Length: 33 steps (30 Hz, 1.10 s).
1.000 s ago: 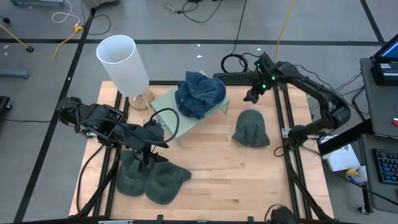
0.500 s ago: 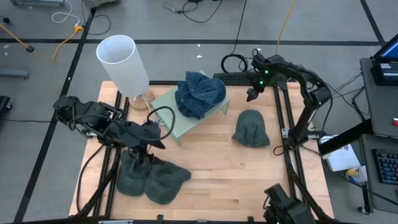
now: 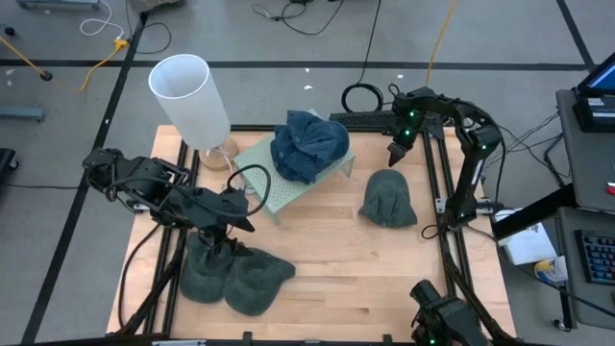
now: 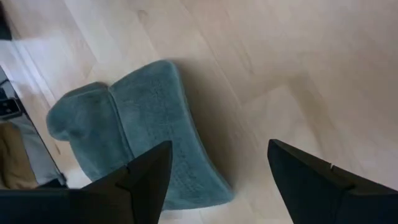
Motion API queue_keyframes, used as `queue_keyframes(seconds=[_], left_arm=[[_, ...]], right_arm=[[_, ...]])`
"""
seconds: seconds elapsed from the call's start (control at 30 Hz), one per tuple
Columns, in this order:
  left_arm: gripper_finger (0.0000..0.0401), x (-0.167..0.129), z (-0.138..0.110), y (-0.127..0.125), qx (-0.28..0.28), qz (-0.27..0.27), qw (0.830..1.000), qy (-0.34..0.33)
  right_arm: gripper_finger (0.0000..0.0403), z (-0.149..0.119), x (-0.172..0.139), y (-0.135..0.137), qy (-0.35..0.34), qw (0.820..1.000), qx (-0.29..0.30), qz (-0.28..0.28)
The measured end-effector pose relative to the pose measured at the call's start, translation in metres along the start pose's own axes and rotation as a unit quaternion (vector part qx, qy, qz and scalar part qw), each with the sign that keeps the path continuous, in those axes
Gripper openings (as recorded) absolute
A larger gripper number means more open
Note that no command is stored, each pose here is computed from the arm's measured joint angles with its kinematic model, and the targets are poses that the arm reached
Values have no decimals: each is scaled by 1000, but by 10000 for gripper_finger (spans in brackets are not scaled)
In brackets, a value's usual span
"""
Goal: Pick & Place hat
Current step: Put the top green cap on the shelf
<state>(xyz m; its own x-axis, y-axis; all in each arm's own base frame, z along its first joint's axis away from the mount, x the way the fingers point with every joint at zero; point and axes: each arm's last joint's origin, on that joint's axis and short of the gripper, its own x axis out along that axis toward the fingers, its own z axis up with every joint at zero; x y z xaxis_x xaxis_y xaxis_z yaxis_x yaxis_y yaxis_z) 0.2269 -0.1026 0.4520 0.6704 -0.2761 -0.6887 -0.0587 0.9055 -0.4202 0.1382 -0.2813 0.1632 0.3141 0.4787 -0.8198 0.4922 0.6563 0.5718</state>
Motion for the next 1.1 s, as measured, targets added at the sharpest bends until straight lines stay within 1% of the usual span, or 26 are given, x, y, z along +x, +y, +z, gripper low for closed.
queue_keyframes(seconds=[0.2, 0.33, 0.43, 0.7, 0.9, 1.0, 1.1], left_arm=[[308, 0, 0, 0, -6, 0, 1000, 0], [308, 0, 0, 0, -15, 0, 1000, 0], [308, 0, 0, -1, -16, -9, 1000, 7], [308, 0, -1, -1, -24, -18, 999, 15], [308, 0, -1, -2, -32, -30, 999, 24], [308, 0, -2, -3, -32, -42, 998, 34], [308, 0, -2, -3, -25, -45, 998, 36]], right_arm=[[256, 5, 13, -4, 23, 1000, -1, 17], [256, 7, 18, 4, 29, 998, -17, 48], [256, 8, 21, 9, 33, 998, -24, 57], [256, 15, 30, 20, 44, 995, -70, 55], [255, 5, 44, 20, 78, 993, -71, 59], [244, -3, 50, 19, 112, 990, -70, 49], [210, -8, 51, 20, 137, 987, -69, 48]])
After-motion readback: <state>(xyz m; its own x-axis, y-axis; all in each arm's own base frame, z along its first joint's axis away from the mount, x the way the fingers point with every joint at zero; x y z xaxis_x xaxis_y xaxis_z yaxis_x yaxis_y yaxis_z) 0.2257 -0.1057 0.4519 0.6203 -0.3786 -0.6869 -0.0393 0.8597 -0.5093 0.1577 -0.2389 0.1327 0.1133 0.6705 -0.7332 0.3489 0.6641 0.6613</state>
